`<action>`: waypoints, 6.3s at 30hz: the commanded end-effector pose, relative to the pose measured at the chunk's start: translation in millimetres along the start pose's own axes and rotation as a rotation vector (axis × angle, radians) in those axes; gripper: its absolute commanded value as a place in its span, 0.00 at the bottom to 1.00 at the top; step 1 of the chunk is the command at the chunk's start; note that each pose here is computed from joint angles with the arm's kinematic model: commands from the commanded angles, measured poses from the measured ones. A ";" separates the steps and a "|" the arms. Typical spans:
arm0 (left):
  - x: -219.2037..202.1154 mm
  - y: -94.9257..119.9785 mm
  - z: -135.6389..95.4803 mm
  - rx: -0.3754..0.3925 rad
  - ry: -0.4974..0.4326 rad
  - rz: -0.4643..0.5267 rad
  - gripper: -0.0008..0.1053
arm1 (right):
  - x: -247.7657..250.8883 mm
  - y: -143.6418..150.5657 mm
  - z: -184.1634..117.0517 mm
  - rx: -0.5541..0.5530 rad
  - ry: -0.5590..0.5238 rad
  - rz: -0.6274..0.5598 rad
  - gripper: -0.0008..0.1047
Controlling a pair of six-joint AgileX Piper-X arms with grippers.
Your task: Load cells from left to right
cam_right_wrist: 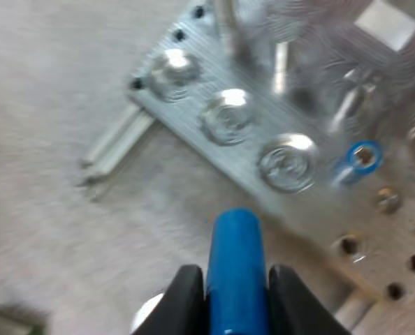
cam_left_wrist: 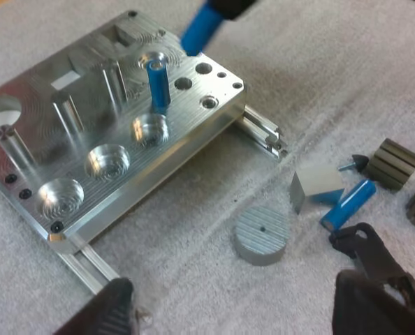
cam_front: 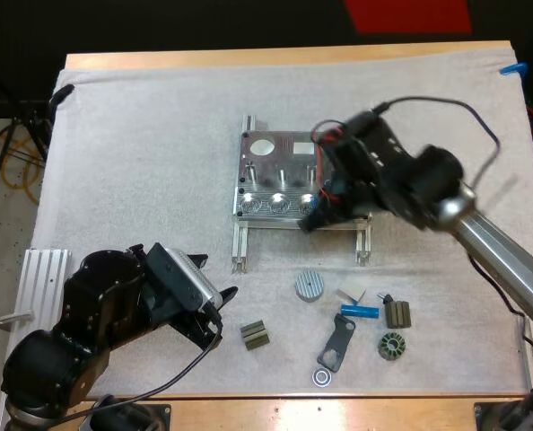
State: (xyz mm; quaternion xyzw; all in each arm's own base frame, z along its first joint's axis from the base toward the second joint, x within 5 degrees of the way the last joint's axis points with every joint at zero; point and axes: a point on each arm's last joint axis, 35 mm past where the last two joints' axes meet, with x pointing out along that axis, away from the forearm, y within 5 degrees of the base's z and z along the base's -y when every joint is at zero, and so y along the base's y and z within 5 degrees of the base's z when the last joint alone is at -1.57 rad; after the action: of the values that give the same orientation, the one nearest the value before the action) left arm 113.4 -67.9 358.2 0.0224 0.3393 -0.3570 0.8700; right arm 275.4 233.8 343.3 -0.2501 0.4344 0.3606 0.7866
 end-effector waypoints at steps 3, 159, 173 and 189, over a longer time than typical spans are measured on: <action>-2.0 -0.7 -0.1 0.002 0.006 -0.002 0.57 | 16.7 -20.4 12.9 -0.021 0.065 -0.101 0.01; -1.5 -0.6 -1.7 -0.003 0.018 -0.002 0.57 | 130.4 -71.2 -3.3 0.042 0.365 -0.093 0.86; -1.5 -0.6 -2.0 -0.003 0.021 -0.002 0.57 | 15.5 -64.6 15.6 0.051 0.124 -0.154 0.85; -1.5 -0.6 -2.0 -0.001 0.021 -0.002 0.57 | -82.4 -29.2 -47.9 0.099 -0.038 -0.161 0.85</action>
State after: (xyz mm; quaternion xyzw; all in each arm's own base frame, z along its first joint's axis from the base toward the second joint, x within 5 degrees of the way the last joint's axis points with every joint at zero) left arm 111.5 -66.9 355.8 0.0255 0.3523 -0.3560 0.8652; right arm 246.6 153.2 389.3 -0.2425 0.4205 0.2754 0.8298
